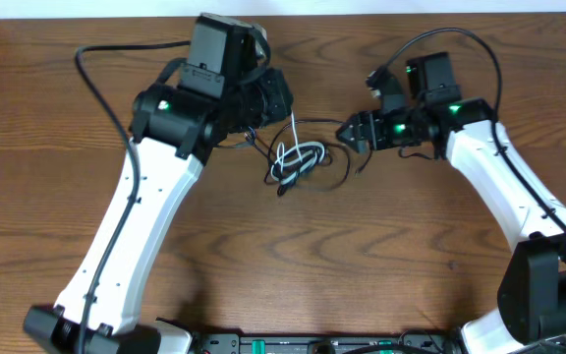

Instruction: Untangle cables

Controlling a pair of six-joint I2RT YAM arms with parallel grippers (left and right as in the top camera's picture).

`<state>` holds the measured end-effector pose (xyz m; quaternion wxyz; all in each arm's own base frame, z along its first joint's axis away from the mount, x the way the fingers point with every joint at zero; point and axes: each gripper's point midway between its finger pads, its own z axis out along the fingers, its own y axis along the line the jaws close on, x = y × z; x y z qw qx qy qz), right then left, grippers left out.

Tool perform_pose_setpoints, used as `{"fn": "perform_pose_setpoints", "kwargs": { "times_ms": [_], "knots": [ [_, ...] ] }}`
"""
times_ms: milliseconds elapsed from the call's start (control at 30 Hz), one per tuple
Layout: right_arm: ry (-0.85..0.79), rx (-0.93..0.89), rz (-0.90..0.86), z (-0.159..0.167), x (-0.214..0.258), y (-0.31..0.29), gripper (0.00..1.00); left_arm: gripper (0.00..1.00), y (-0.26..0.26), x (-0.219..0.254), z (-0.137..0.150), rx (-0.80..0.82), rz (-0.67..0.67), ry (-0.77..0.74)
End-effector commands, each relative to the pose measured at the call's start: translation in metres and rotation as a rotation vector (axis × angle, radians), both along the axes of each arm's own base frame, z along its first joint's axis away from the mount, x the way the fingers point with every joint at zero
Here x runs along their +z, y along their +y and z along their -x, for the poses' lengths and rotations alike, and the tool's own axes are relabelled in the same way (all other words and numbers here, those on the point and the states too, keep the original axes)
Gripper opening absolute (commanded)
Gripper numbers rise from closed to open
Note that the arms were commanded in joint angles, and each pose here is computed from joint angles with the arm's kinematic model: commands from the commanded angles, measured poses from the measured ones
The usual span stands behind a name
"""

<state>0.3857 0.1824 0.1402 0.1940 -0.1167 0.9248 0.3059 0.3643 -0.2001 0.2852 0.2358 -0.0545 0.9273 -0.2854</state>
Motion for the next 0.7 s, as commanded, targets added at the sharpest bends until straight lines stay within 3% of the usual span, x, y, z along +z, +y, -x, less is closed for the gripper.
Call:
{"fn": "perform_pose_setpoints", "kwargs": {
  "times_ms": [0,33,133,233,433,667],
  "knots": [
    [0.016,-0.057,0.007,-0.008,0.0,-0.02,0.78,0.16,0.008,-0.043,-0.008,-0.071,-0.144,0.049],
    [0.024,-0.067,0.008,-0.008,-0.001,-0.024,0.78,0.17,0.012,-0.053,-0.008,-0.069,-0.181,0.069],
    [0.048,-0.091,0.013,-0.007,-0.003,-0.034,0.79,0.38,0.024,-0.08,-0.012,-0.047,-0.275,0.127],
    [0.057,-0.101,0.015,-0.007,-0.004,-0.039,0.81,0.74,0.026,-0.096,-0.012,-0.089,-0.325,0.151],
    [0.053,-0.108,0.028,-0.008,-0.005,-0.04,0.84,0.78,0.025,-0.097,-0.007,-0.16,-0.349,0.143],
    [0.051,-0.126,0.061,-0.009,-0.009,-0.046,0.87,0.75,0.022,-0.111,0.028,-0.265,-0.369,0.265]
  ]
}}
